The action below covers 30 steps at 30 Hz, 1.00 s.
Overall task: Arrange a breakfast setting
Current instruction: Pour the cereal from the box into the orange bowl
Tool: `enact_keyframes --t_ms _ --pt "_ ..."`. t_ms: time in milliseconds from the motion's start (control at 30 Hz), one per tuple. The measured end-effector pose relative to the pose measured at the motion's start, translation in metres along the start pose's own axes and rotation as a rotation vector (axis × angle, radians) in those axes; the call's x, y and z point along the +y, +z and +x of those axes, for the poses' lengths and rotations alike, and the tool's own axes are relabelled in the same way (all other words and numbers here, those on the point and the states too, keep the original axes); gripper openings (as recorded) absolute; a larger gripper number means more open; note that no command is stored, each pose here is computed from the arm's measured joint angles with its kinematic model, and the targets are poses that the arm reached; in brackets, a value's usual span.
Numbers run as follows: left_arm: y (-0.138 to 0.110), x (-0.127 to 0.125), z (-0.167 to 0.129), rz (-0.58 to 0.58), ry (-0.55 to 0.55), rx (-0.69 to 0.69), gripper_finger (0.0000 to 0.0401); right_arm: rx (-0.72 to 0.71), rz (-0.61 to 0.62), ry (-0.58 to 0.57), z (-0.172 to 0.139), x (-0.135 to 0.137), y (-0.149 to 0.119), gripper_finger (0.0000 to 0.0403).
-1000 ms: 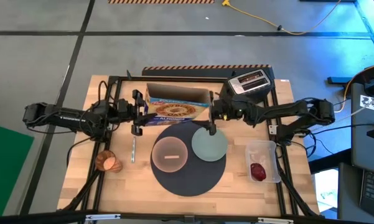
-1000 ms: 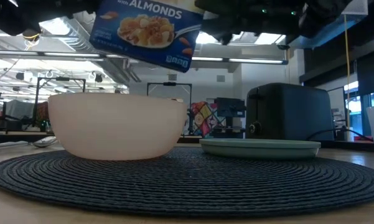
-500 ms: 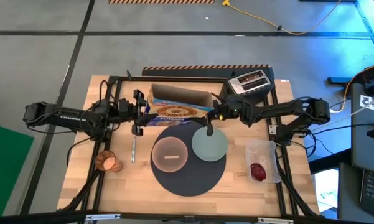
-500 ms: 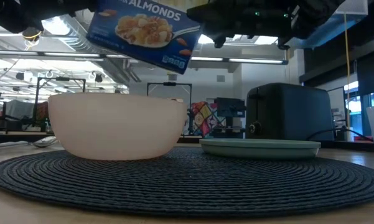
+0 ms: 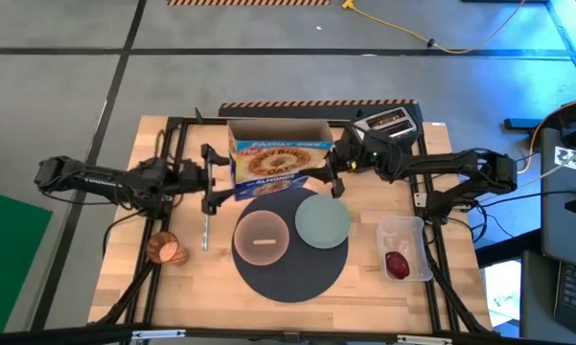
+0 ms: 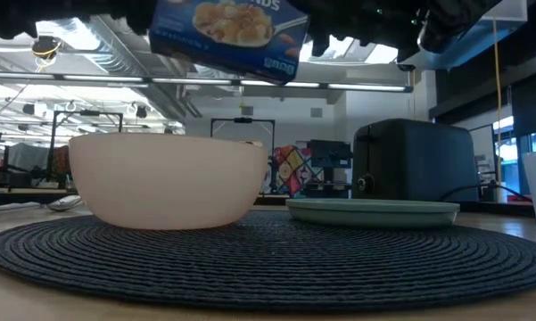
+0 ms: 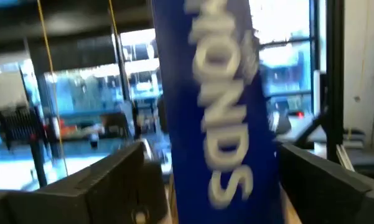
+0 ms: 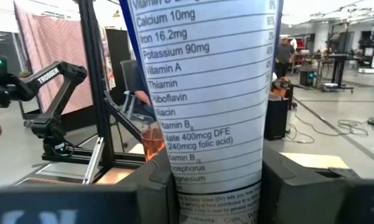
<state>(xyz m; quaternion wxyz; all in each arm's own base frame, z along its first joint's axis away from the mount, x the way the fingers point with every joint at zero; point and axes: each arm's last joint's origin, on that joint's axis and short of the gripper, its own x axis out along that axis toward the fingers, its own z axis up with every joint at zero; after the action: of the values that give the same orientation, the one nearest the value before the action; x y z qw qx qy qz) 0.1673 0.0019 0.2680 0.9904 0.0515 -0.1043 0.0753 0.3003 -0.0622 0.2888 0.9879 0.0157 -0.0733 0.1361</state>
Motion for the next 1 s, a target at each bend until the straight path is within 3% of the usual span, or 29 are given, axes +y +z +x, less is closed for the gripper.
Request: enact_keyframes --t_ms 167,367,767,1000 --pt "-0.020 -0.003 0.009 0.009 0.021 0.140 0.0395 -0.040 -0.022 0.017 0.000 0.001 0.004 0.0122" --pt "-0.022 -0.007 0.014 0.012 0.000 0.113 0.0388 -0.033 -0.017 0.016 0.001 0.001 0.002 0.0122" --pt "-0.025 -0.007 0.014 0.021 0.013 0.142 0.0299 -0.031 -0.068 0.012 0.001 0.001 0.002 0.0126" --pt "-0.026 -0.007 0.014 0.066 0.033 0.157 0.0244 0.003 -0.052 0.010 0.001 0.000 -0.001 0.0184"
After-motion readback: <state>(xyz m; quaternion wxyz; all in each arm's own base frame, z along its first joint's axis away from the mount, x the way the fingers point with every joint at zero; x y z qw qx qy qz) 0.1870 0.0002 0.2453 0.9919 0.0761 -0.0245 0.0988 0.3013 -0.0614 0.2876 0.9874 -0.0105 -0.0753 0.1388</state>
